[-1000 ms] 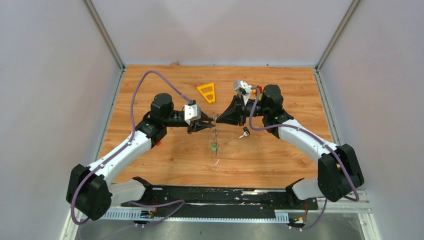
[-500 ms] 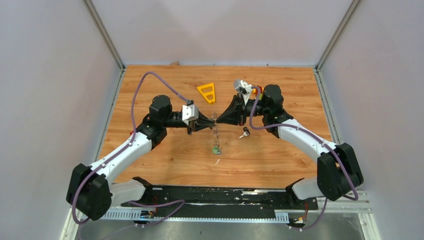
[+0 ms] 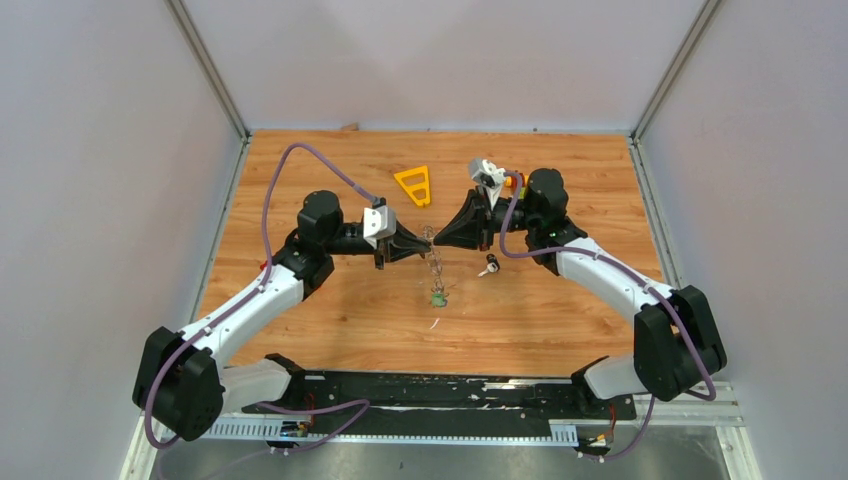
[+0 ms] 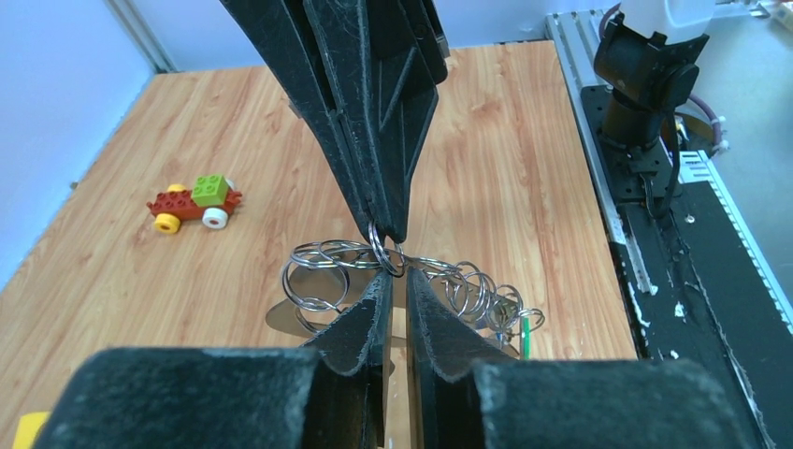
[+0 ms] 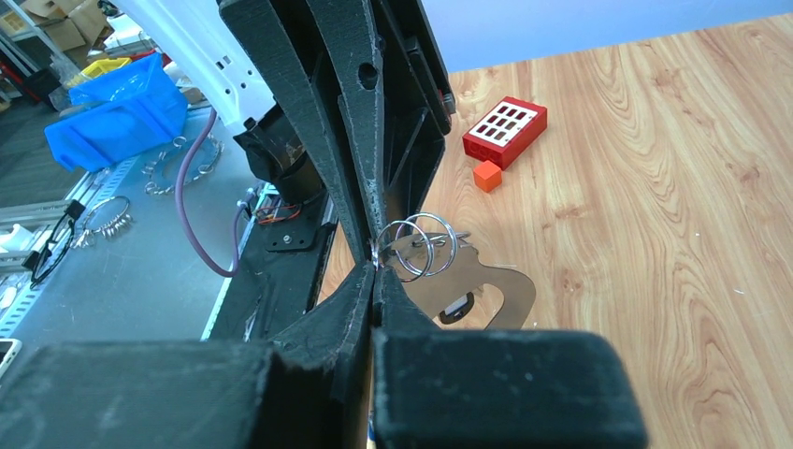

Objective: Put the keys on the keyring
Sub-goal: Adjust the keyring.

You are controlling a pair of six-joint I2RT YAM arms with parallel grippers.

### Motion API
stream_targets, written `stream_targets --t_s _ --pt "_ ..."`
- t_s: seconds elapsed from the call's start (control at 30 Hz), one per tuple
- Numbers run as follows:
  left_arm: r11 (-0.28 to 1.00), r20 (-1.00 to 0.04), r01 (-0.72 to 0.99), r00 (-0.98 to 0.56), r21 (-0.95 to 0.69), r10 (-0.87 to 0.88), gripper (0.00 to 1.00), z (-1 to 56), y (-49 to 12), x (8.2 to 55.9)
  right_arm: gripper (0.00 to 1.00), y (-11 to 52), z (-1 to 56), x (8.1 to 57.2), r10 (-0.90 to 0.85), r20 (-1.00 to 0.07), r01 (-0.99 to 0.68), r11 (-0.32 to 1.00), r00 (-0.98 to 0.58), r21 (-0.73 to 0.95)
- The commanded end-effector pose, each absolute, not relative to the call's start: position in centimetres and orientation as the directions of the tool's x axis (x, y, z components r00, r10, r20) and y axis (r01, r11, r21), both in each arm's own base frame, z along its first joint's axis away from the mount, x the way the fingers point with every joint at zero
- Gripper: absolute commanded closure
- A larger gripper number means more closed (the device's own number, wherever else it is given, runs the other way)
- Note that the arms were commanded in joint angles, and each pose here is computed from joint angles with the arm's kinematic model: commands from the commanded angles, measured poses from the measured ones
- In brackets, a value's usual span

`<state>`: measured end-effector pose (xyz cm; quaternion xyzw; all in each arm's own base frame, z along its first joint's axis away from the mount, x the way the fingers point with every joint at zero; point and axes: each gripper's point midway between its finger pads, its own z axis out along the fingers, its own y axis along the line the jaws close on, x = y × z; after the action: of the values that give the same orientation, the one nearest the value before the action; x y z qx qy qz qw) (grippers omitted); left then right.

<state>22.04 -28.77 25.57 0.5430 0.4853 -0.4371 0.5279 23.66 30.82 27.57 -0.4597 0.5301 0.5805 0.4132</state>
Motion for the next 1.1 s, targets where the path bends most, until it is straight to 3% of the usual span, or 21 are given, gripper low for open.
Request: stream_targets --t_s 0.0,1.07 --pt "0.02 -0.981 0.98 0.196 0.196 0.008 0.85 27.7 -29.0 21.7 1.0 30.9 27.6 24.2 0.005 -0.979 -0.975 -0.09 -0.203 0.202" --pt "0.128 -0.991 0.989 0.087 0.075 -0.099 0.9 28.7 -29.2 23.0 1.0 31.0 27.0 25.0 -0.006 -0.983 -0.982 -0.031 -0.185 0.185"
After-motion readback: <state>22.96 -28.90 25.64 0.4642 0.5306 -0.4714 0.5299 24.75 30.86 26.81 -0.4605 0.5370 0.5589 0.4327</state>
